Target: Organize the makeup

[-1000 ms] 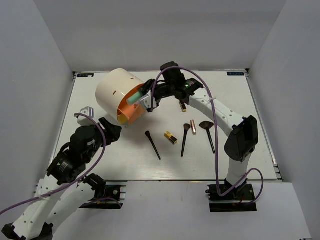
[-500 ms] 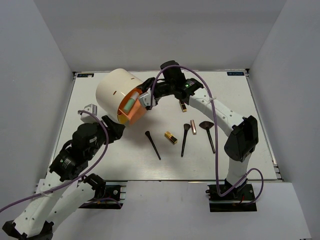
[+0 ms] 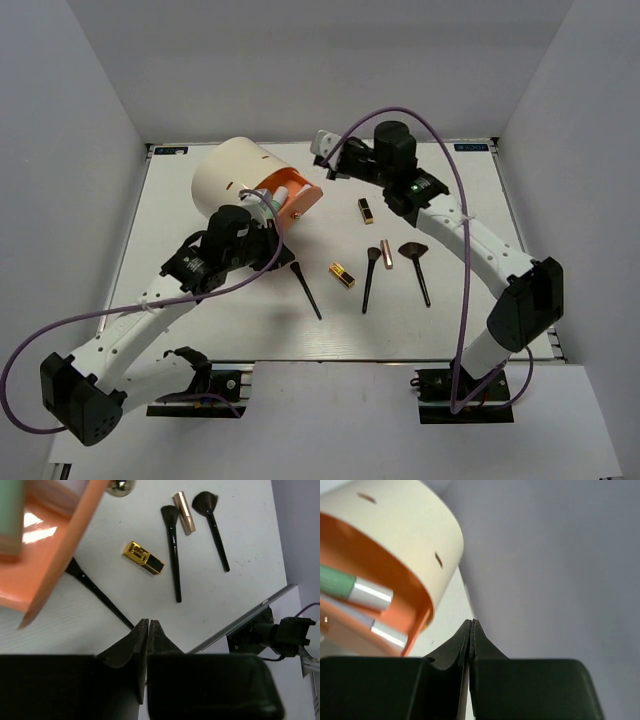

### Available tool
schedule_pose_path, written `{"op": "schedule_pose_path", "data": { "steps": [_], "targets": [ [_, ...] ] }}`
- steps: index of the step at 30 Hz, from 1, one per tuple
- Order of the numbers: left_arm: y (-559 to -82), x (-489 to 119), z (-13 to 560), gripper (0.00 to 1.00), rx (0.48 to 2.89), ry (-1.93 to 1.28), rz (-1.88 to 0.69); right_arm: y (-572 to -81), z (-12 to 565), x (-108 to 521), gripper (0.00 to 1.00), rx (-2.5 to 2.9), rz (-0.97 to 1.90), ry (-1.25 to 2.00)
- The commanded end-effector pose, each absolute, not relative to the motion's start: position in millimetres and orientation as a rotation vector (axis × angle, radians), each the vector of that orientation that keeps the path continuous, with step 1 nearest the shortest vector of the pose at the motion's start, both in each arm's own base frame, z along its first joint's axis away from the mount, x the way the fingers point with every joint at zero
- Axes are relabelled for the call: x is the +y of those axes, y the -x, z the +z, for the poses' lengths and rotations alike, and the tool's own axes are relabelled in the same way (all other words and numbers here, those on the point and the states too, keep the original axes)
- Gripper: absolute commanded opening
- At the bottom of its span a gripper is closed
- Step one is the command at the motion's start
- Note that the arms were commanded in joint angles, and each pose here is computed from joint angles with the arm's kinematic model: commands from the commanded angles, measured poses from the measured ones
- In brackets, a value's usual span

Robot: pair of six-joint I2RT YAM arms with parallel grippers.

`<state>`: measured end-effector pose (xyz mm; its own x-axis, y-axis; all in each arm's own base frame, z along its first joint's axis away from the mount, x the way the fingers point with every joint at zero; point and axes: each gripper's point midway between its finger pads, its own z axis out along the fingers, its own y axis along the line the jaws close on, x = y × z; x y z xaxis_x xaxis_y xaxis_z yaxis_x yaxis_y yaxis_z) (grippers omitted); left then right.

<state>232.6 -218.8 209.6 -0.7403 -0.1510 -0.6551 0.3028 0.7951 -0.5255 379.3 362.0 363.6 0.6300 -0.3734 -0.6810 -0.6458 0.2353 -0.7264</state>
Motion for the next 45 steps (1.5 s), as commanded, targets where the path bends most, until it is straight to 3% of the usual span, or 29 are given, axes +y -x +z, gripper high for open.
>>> {"op": "schedule_pose_path", "data": {
  "steps": [1, 7, 15, 30, 45],
  "targets": [
    [-234, -237, 243, 0.16, 2.161, -0.216, -0.92, -385, 347, 324, 0.0, 1.194, 0.324, 1.192],
    [-260, -227, 246, 0.28, 2.14, -0.127, -0.775, -357, 306, 303, 0.0, 1.262, 0.413, 1.233],
    [-299, -214, 249, 0.28, 2.122, -0.07, -0.522, -351, 292, 288, 0.0, 1.315, 0.439, 1.199],
    [-329, -198, 233, 0.28, 2.144, -0.133, -0.067, -349, 278, 283, 0.0, 1.357, 0.487, 1.184],
    [-355, -185, 240, 0.29, 2.073, -0.045, 0.108, -352, 271, 286, 0.0, 1.37, 0.513, 1.192]
  ]
}}
